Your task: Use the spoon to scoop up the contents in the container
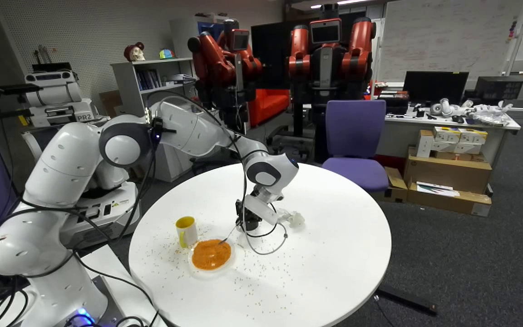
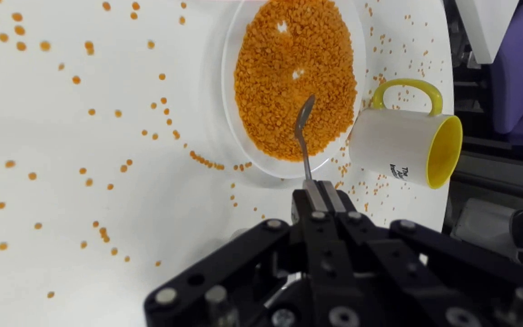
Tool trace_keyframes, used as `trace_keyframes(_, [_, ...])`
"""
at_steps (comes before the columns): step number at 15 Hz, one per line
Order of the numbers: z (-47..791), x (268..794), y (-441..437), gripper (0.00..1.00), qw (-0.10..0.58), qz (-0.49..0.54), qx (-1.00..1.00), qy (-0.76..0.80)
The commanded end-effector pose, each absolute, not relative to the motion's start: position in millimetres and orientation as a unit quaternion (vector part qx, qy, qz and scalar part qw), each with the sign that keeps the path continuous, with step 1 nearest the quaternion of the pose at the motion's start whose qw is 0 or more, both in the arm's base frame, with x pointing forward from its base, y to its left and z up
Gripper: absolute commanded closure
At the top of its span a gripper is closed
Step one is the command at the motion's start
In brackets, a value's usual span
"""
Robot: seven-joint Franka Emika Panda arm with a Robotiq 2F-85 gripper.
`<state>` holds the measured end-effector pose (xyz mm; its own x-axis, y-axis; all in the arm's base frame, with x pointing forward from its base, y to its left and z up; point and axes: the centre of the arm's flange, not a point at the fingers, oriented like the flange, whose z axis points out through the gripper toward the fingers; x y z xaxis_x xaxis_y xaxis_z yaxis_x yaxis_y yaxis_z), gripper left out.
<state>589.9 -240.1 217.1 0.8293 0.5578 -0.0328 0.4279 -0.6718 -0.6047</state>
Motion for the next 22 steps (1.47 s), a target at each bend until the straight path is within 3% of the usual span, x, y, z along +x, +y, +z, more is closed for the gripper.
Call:
trace_keyframes(1, [237.2,549.4,-218.5,1.0,0.25,0.074,-0.926,-0.273])
trace_keyframes(8, [236.3,521.9,-223.1,1.0,0.185,0.009,-0.956,-0.226])
trace_keyframes(16, [222.0,503.3,-237.5,1.0,0.242,-0.007,-0.952,-0.184])
trace_keyframes(22, [219.0,491.2,-260.6,1.0,0.241,-0.017,-0.959,-0.149])
